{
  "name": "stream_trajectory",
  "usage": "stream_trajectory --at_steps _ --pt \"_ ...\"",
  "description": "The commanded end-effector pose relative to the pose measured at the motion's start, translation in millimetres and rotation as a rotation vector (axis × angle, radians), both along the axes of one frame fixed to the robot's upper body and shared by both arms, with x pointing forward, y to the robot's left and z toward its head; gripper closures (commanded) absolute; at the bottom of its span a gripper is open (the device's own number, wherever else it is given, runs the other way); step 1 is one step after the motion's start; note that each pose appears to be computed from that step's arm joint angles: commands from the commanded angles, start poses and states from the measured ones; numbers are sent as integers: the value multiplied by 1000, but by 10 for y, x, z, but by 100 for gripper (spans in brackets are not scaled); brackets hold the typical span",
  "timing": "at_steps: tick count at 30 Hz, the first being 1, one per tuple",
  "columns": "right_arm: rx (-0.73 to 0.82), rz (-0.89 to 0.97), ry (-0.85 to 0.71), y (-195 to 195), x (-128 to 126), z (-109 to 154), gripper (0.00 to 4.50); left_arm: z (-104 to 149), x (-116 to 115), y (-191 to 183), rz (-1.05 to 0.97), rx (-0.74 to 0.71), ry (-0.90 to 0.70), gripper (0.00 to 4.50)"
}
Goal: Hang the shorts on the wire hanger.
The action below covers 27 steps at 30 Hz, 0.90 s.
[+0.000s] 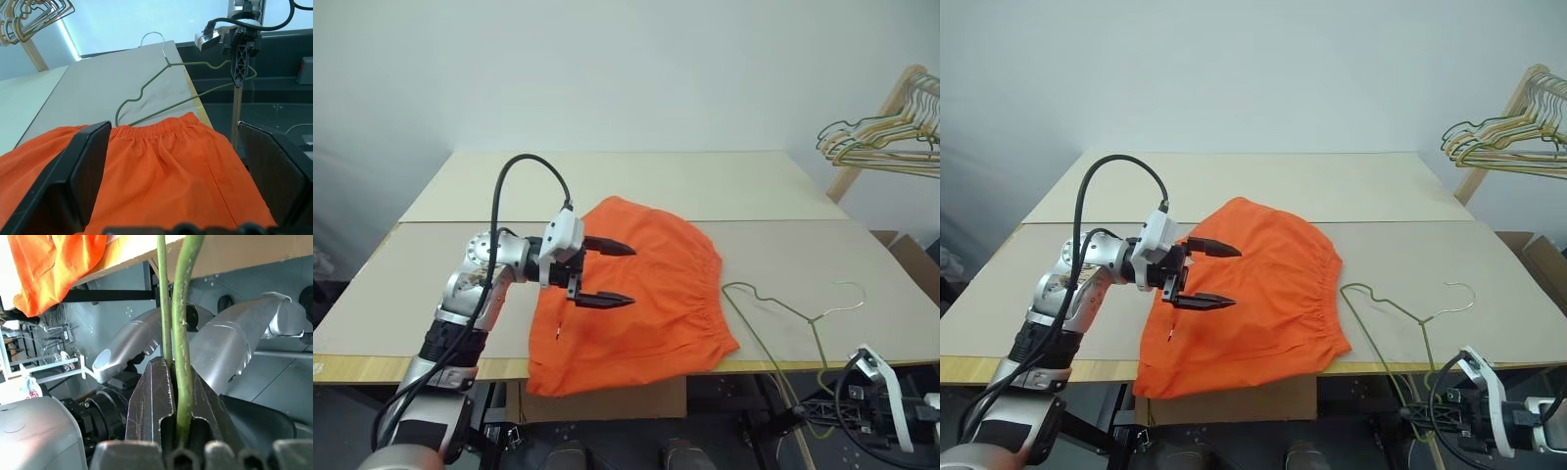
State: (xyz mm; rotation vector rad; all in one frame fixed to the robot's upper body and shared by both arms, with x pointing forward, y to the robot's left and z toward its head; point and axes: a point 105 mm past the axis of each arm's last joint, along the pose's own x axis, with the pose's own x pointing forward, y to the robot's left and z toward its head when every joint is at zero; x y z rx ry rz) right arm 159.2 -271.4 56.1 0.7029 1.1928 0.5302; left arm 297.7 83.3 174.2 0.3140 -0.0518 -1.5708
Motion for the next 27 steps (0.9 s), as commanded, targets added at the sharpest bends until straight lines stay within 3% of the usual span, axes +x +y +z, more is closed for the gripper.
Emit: stream_trajectory --at_steps 1,17,27 --pt "6 60 -41 66 67 116 450 105 -10 1 -17 -8 -44 2" --pt "64 45 -177 138 377 219 450 128 -19 48 -3 11 -62 2" --pt "77 136 -120 316 319 133 450 162 13 59 2 22 -74 2"
